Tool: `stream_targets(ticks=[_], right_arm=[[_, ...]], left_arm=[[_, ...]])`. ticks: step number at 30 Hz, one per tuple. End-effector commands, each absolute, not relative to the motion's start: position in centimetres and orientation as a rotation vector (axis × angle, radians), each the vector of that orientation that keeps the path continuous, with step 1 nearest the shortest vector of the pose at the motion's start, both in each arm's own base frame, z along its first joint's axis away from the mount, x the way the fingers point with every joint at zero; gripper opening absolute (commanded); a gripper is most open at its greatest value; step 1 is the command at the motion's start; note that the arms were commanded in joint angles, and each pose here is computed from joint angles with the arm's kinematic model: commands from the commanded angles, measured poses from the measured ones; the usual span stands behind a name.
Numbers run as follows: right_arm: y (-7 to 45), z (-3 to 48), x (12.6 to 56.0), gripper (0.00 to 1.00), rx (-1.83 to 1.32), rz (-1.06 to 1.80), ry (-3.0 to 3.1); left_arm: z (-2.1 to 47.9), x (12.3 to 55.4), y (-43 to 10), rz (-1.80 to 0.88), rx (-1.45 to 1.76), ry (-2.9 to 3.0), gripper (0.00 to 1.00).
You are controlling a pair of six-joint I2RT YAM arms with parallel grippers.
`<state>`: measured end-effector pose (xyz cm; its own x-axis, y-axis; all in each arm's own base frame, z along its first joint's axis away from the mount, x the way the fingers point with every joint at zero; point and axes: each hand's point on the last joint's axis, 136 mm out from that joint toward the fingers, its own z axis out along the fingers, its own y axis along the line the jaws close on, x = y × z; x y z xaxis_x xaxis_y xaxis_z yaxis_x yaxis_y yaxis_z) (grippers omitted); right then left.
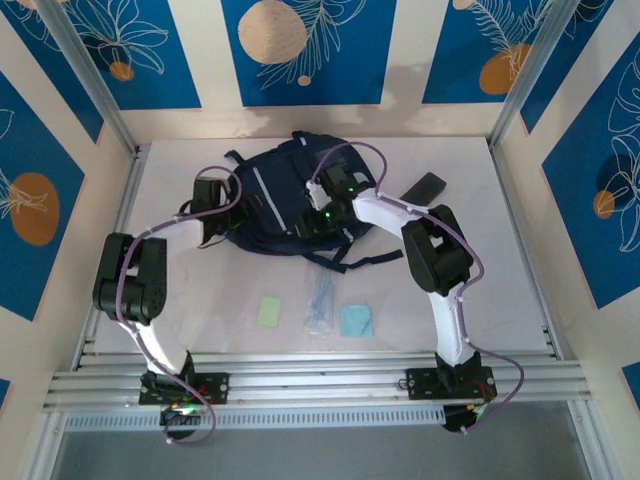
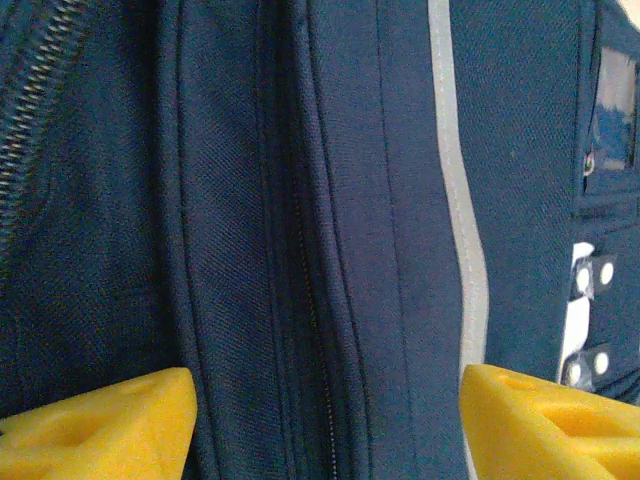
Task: Pack the student bag
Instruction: Rotate the student bag at the top-center of the table.
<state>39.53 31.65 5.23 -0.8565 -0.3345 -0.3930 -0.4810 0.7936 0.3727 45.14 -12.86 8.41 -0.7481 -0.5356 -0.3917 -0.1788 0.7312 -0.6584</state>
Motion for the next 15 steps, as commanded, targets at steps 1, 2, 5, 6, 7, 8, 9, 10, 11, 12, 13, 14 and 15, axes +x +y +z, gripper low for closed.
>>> stream_targets(ticks=[1, 2, 5, 6, 7, 8, 9, 10, 11, 12, 13, 14, 15], right_arm=[[30.0, 3.4, 36.8, 0.60, -0.611, 0.629, 2.800], [30.3, 3.5, 36.7, 0.60, -0.620, 0.644, 2.795], [32.0, 3.7, 36.8, 0.60, -0.665, 0.707, 2.758], [32.6, 3.7, 37.1, 0.60, -0.686, 0.713, 2.736], [33.0, 3.7, 37.5, 0.60, -0.702, 0.719, 2.716], [33.6, 3.7, 37.9, 0.60, -0.718, 0.735, 2.691], [34.2, 3.9, 38.3, 0.60, -0.730, 0.767, 2.668], [34.7, 3.9, 38.6, 0.60, -0.747, 0.794, 2.652], [35.2, 4.0, 38.6, 0.60, -0.777, 0.826, 2.629], [35.8, 4.2, 38.3, 0.58, -0.818, 0.872, 2.601], [36.3, 4.6, 37.7, 0.56, -0.867, 0.935, 2.566], [36.7, 5.1, 37.1, 0.54, -0.904, 0.990, 2.536], [37.0, 5.6, 36.1, 0.52, -0.943, 1.060, 2.503]], left_arm=[[7.6, 45.7, -13.0, -0.819, -0.569, 2.351, 0.70], [7.5, 45.7, -13.0, -0.819, -0.572, 2.351, 0.70], [7.5, 45.4, -13.0, -0.827, -0.575, 2.347, 0.70], [7.5, 45.3, -13.0, -0.830, -0.574, 2.348, 0.70], [7.5, 45.3, -13.1, -0.831, -0.573, 2.347, 0.70], [7.4, 45.2, -13.1, -0.834, -0.572, 2.348, 0.70], [7.4, 45.2, -13.1, -0.837, -0.568, 2.349, 0.70], [7.4, 45.3, -13.2, -0.839, -0.566, 2.349, 0.70], [7.3, 45.3, -13.3, -0.847, -0.560, 2.352, 0.70], [7.3, 45.4, -13.4, -0.853, -0.554, 2.353, 0.70], [7.3, 45.5, -13.5, -0.856, -0.552, 2.354, 0.70], [7.1, 45.5, -13.5, -0.854, -0.553, 2.358, 0.70], [7.0, 45.6, -13.5, -0.854, -0.555, 2.359, 0.70]])
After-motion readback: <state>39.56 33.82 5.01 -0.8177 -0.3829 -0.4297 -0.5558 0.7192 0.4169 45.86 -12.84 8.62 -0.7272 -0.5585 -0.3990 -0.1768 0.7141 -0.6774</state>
